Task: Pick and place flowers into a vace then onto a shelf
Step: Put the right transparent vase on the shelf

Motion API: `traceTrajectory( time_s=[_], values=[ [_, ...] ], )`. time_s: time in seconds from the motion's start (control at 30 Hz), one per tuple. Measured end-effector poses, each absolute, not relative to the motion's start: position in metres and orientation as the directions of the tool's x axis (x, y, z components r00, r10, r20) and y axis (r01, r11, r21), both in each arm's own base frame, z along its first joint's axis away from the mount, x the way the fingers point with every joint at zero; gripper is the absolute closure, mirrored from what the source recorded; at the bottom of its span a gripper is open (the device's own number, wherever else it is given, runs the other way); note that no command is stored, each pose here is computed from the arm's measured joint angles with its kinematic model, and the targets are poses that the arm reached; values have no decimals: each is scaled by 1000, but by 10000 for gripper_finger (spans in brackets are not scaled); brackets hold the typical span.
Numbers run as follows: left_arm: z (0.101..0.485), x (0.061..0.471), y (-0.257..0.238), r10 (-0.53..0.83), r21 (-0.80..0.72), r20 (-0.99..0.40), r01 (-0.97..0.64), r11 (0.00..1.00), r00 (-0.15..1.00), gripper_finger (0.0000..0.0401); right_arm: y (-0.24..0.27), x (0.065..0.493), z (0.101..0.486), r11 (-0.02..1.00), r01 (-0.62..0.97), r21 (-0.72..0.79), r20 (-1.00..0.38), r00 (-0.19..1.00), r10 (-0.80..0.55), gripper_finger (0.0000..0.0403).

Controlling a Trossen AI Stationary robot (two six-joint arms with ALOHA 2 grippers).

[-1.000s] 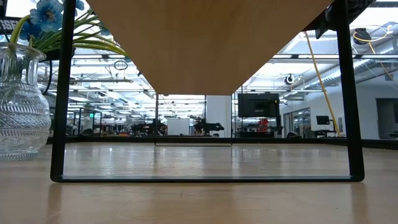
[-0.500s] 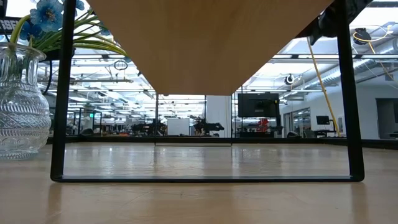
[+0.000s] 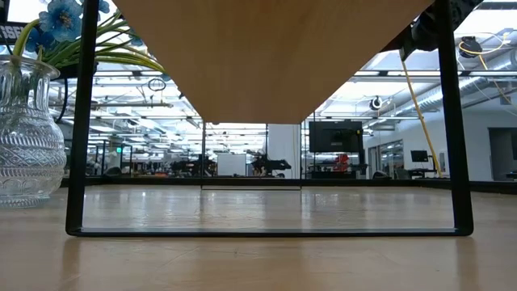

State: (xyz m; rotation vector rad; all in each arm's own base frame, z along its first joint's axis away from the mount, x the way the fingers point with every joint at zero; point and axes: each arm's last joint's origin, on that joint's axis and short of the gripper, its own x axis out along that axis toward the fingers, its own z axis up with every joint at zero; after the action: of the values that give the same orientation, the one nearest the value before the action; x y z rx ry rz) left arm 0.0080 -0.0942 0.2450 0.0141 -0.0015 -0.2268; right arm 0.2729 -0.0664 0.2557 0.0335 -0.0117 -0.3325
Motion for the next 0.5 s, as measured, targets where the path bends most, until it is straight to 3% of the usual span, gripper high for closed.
traceTrajectory(
  time_s=[0.2,0.5],
  values=[
    [245,8,-94,-225,14,0,225,974,974,151,-66,273,256,945,325,29,5,946,-325,252],
    [245,8,-94,-225,14,0,225,974,974,151,-65,273,256,948,319,7,8,948,-319,204]
  ],
)
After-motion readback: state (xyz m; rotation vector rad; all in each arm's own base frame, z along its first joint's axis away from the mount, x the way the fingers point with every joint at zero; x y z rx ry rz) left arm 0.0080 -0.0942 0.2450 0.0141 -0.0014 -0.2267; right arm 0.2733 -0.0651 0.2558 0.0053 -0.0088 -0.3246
